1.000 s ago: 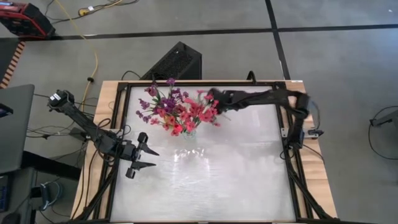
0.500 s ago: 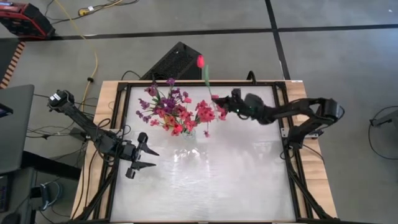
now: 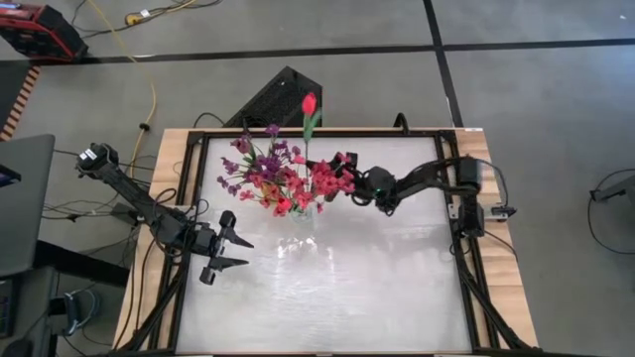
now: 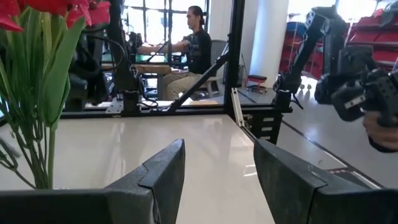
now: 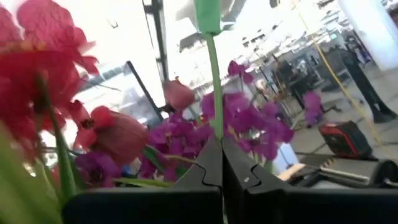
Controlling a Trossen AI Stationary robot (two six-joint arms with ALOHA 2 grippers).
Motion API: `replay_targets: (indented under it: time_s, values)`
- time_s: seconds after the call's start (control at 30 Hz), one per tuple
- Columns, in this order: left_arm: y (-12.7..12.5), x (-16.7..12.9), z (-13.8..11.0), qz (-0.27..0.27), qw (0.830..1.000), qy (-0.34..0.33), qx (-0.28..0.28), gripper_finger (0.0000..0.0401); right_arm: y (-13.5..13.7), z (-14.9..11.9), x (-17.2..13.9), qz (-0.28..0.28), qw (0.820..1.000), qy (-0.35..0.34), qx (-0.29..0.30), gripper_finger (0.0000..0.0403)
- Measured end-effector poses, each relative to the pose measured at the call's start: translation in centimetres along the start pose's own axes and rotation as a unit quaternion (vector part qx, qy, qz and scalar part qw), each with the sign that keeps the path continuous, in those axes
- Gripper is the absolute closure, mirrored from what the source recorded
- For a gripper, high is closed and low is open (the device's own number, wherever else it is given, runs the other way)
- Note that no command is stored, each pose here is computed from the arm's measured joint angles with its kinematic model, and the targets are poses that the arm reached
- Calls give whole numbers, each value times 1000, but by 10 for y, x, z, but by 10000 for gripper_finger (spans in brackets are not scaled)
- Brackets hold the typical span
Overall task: Sort flowers into vase by color
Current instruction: Put the red tulip into the transparent vase
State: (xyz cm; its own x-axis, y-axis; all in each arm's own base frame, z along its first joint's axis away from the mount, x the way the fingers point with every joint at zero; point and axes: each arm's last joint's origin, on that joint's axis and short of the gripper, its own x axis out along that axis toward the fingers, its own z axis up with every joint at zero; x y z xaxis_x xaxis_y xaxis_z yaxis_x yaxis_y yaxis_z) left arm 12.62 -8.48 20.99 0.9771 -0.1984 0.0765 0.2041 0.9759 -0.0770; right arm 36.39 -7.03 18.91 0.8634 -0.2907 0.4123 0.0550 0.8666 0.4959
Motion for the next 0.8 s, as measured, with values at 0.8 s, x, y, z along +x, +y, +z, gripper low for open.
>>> replay_targets:
  time_s: [0.8]
  values:
    - [0,0,-3,3,1000,13,19,221,26,-35,6,27,998,19,-50,386]
